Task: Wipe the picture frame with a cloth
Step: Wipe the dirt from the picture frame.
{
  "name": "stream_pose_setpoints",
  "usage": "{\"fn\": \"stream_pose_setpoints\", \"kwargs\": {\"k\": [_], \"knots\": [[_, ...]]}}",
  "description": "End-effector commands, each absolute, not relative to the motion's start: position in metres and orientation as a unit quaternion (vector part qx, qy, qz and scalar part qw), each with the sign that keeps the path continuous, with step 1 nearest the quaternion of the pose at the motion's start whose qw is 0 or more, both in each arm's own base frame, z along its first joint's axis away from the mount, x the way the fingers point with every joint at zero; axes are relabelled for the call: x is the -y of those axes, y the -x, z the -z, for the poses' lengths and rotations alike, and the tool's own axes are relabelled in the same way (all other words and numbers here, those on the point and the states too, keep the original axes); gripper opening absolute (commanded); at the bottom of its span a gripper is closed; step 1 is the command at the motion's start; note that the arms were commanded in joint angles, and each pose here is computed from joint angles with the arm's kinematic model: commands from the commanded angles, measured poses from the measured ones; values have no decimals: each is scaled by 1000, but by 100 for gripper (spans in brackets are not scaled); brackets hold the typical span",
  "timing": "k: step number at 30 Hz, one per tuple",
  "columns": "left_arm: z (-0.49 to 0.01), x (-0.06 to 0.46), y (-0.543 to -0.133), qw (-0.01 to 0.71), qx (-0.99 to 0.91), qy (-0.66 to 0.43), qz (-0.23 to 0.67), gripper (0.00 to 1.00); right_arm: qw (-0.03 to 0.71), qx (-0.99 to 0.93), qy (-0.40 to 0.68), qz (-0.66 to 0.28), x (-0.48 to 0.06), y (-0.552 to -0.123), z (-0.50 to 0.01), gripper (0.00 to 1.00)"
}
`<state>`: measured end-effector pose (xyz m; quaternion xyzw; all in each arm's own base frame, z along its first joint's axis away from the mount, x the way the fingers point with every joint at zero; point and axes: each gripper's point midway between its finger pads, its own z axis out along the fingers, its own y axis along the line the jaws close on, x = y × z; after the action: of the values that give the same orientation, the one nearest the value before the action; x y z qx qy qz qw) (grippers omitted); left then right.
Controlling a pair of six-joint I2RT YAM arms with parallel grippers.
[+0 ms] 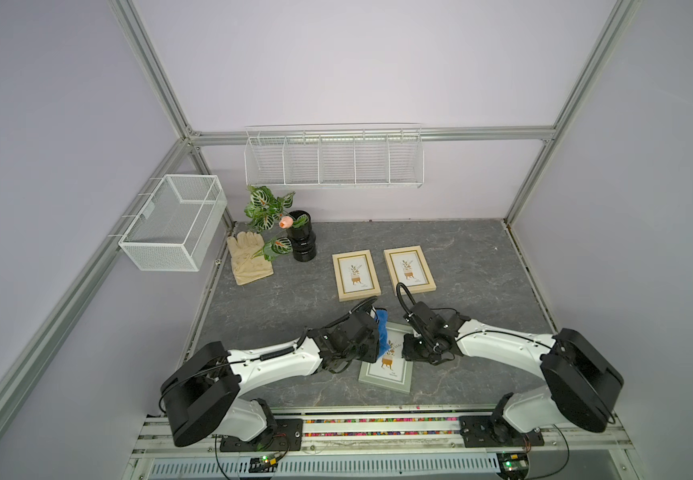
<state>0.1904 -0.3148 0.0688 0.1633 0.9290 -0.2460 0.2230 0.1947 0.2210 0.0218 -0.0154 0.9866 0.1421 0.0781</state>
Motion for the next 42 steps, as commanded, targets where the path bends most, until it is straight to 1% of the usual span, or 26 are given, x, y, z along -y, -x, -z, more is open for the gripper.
{"fn": "stream_pose_setpoints", "kwargs": {"k": [1, 4, 8, 10, 13, 15, 17, 19, 22, 25, 28, 30, 33, 37, 39, 42], "knots": [[-73, 340, -200, 220, -924, -143, 278, 0, 81, -989, 34, -117, -217, -198, -19, 31], [-53, 352, -211, 189, -928, -102, 303, 0, 95, -987, 50, -120, -221, -204, -21, 25], [-32, 374, -222, 159, -932, -88, 312, 0, 104, -984, 64, -133, -230, -210, -23, 20], [-22, 374, -227, 150, -941, -75, 294, 0, 104, -983, 64, -136, -233, -212, -23, 19], [-9, 346, -234, 147, -953, -32, 263, 0, 107, -986, 56, -117, -225, -213, -20, 18], [-3, 316, -236, 149, -962, -10, 228, 0, 109, -988, 47, -96, -216, -213, -18, 18], [-2, 286, -234, 164, -971, -15, 171, 0, 113, -989, 44, -82, -209, -213, -16, 18], [-7, 276, -234, 174, -972, -27, 154, 0, 114, -990, 46, -75, -207, -214, -15, 18], [-12, 296, -239, 177, -965, -38, 188, 0, 111, -989, 55, -76, -211, -214, -13, 17], [-20, 335, -248, 175, -957, -43, 229, 0, 115, -989, 52, -82, -214, -214, -10, 16], [-27, 365, -257, 177, -953, -50, 241, 0, 114, -988, 52, -94, -219, -213, -9, 17], [-25, 363, -262, 174, -957, -43, 228, 0, 116, -988, 49, -91, -217, -213, -9, 16], [-23, 341, -271, 171, -957, -26, 234, 0, 120, -989, 45, -74, -209, -213, -8, 17], [-24, 293, -277, 186, -969, -23, 162, 0, 120, -990, 39, -57, -202, -212, -6, 17], [-24, 295, -274, 182, -969, -30, 165, 0, 118, -991, 39, -55, -201, -212, -3, 17], [-29, 328, -272, 175, -963, -46, 199, 0, 117, -990, 40, -65, -208, -213, -1, 17]]}}
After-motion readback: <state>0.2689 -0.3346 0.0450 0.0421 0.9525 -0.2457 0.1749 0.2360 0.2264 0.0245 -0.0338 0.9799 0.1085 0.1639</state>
